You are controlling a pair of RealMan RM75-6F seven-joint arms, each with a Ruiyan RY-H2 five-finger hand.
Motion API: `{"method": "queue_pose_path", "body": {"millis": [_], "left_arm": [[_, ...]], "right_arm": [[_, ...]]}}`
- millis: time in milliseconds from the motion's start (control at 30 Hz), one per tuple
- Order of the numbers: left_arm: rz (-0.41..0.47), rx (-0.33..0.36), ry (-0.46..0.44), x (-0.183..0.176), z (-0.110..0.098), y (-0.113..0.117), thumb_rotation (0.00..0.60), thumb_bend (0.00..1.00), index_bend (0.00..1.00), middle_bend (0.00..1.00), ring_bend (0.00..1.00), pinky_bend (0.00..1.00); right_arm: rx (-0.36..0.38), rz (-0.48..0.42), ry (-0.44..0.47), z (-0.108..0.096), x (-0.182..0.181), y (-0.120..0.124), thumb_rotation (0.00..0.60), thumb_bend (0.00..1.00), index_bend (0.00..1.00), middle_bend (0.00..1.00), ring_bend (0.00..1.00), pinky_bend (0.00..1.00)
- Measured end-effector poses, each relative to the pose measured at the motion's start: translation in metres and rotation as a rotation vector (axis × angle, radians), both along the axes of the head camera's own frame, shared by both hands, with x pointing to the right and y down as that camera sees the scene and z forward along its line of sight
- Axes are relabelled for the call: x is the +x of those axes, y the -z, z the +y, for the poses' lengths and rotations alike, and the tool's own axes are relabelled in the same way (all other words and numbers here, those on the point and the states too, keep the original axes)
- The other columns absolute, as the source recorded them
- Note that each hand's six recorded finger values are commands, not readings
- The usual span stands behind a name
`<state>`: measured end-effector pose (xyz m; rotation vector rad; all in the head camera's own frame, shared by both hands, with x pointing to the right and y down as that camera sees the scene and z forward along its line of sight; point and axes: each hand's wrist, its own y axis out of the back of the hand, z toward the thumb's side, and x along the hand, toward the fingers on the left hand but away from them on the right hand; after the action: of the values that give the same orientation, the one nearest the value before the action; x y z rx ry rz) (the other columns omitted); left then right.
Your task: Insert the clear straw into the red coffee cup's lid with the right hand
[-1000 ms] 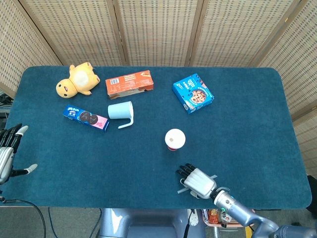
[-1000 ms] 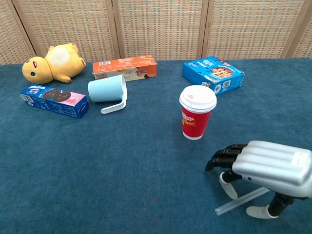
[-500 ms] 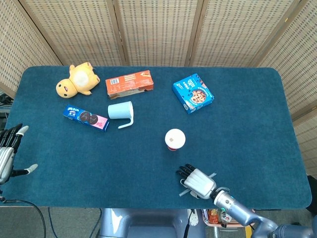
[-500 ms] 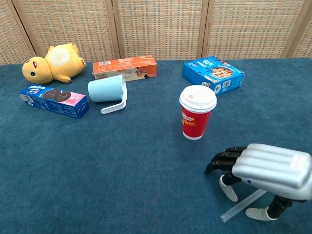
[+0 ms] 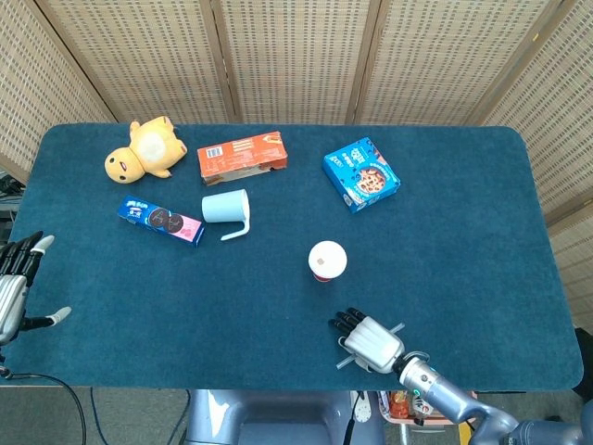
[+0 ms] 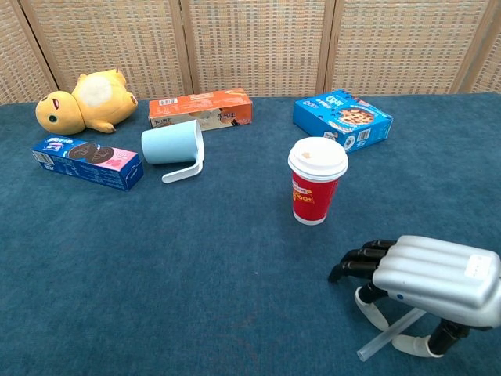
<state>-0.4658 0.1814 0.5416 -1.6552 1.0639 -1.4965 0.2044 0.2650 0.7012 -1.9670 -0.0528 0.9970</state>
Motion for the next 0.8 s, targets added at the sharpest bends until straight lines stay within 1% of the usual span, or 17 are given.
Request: {"method": "queue_pose_path", "body": {"millis": [100, 267, 467, 667, 800], "left_arm": [[-0.001, 0.0, 0.001, 0.0, 0.0, 0.0, 0.6, 0.1, 0.0, 0.0, 0.0, 0.0], [-0.001, -0.002, 0.001, 0.0, 0.0, -0.001, 0.6, 0.1, 0.0, 0.0, 0.0, 0.0], [0.001, -0.005, 0.003, -0.001, -0.001, -0.001, 0.6, 0.1, 0.0, 0.0, 0.0, 0.0], [0.002, -0.006, 0.003, -0.001, -0.001, -0.001, 0.6, 0.1, 0.0, 0.0, 0.0, 0.0], [0.004, -0.007, 0.002, 0.0, 0.0, -0.001, 0.6, 0.1, 0.0, 0.0, 0.0, 0.0]], "right_arm": [[-0.007, -0.001, -0.003, 0.001, 0.0, -0.001, 0.6, 0.4, 0.61, 0.24, 0.16, 0.2], [-0.007, -0.009, -0.004, 0.001, 0.0, -0.002, 0.6, 0.4, 0.66, 0.25, 0.16, 0.2], [-0.006, -0.031, -0.015, 0.0, -0.001, 0.001, 0.6, 0.41, 0.66, 0.26, 0.16, 0.2], [0.004, -0.063, -0.03, -0.004, 0.0, 0.013, 0.6, 0.43, 0.66, 0.27, 0.16, 0.2], [0.012, -0.086, -0.056, -0.01, 0.004, 0.026, 0.6, 0.44, 0.66, 0.27, 0.16, 0.2]]}}
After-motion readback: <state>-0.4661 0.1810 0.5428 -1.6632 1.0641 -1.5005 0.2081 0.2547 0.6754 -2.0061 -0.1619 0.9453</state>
